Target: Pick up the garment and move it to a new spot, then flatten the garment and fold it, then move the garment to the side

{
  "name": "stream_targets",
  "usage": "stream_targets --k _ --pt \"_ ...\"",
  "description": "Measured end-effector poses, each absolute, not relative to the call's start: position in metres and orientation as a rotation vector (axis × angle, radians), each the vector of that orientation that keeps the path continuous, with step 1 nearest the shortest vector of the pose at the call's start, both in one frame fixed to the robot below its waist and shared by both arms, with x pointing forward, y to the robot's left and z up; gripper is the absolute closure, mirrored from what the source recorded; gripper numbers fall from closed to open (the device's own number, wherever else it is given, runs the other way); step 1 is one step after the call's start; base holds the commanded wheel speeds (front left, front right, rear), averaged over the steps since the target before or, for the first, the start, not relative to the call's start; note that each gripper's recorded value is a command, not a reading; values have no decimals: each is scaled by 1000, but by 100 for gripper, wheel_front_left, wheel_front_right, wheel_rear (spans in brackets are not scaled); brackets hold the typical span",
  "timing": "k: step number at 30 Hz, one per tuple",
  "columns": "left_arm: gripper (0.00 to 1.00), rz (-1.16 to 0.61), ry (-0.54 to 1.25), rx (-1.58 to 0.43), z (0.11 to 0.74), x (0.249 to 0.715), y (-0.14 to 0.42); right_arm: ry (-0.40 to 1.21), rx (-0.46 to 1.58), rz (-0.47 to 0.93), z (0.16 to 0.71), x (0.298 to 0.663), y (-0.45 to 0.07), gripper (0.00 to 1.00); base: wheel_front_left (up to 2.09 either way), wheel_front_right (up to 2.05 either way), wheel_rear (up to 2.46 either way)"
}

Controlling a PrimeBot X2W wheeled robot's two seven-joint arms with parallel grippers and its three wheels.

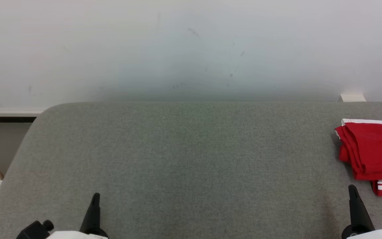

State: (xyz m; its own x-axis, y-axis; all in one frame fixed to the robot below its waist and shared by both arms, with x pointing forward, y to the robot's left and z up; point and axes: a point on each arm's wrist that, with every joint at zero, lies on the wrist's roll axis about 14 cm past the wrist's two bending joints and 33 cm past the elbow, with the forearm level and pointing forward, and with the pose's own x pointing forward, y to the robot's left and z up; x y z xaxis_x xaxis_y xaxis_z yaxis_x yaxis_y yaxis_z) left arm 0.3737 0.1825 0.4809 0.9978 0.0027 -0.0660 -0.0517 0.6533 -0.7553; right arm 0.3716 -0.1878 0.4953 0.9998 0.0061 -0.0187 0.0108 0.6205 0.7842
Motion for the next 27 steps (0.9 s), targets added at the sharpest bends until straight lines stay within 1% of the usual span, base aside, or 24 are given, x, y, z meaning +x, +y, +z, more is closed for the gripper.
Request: stream_targets --k 27 --pt "100 46 54 -1143 487 379 190 29 1171 -25 496 377 -194 100 0 0 0"
